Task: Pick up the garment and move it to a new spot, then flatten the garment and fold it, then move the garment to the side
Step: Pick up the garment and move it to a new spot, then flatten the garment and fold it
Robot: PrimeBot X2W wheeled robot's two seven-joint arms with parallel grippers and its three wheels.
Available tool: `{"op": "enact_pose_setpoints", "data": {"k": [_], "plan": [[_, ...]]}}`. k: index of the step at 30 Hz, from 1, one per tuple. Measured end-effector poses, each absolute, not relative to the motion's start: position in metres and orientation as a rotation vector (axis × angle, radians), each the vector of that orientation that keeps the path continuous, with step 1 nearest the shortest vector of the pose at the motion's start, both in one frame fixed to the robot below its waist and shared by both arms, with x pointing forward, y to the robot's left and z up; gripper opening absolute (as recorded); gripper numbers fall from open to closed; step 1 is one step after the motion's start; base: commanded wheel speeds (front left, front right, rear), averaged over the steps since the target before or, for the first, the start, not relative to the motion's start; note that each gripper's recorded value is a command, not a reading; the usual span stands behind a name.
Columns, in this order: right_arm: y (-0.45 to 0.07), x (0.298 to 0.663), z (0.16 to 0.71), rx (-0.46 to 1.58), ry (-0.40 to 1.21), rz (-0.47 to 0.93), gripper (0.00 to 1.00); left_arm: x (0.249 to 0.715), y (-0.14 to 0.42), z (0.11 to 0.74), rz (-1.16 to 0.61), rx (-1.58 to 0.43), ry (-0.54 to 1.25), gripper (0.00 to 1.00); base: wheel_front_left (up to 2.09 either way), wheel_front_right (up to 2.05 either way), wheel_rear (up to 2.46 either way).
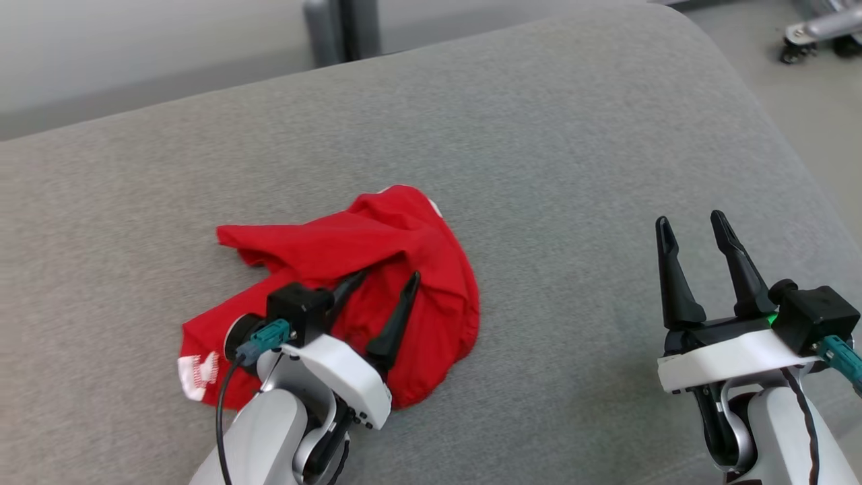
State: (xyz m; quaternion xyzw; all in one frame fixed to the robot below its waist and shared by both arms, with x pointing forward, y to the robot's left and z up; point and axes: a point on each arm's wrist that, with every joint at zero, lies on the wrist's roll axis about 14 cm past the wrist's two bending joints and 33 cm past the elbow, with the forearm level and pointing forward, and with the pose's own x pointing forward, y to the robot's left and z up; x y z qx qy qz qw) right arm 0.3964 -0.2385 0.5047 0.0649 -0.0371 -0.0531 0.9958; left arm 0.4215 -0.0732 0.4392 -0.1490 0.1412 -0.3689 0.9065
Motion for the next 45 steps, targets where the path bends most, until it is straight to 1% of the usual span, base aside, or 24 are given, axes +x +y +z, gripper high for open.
{"op": "enact_pose_setpoints", "data": {"k": [7, 13, 21, 27, 34, 45], "plan": [[-0.207, 0.412, 0.511, 0.136, -0.092, -0.014, 1.0, 0.421, -0.015, 0.462, -0.601, -0.326, 0.187, 1.0, 0.0, 0.0, 0.0], [-0.178, 0.42, 0.522, 0.136, -0.11, 0.072, 1.0, 0.429, 0.055, 0.494, -0.409, -0.297, 0.052, 1.0, 0.0, 0.0, 0.0], [-0.149, 0.417, 0.534, 0.135, -0.121, 0.152, 1.0, 0.416, 0.135, 0.526, -0.201, -0.231, -0.069, 1.0, 0.0, 0.0, 0.0], [-0.139, 0.409, 0.541, 0.134, -0.131, 0.183, 1.0, 0.398, 0.177, 0.543, -0.1, -0.186, -0.131, 1.0, 0.0, 0.0, 0.0], [-0.139, 0.401, 0.538, 0.125, -0.114, 0.185, 1.0, 0.382, 0.185, 0.547, -0.089, -0.16, -0.127, 1.0, 0.0, 0.0, 0.0], [-0.148, 0.388, 0.531, 0.123, -0.09, 0.157, 1.0, 0.369, 0.18, 0.543, -0.104, -0.138, -0.085, 1.0, 0.0, 0.0, 0.0]]}}
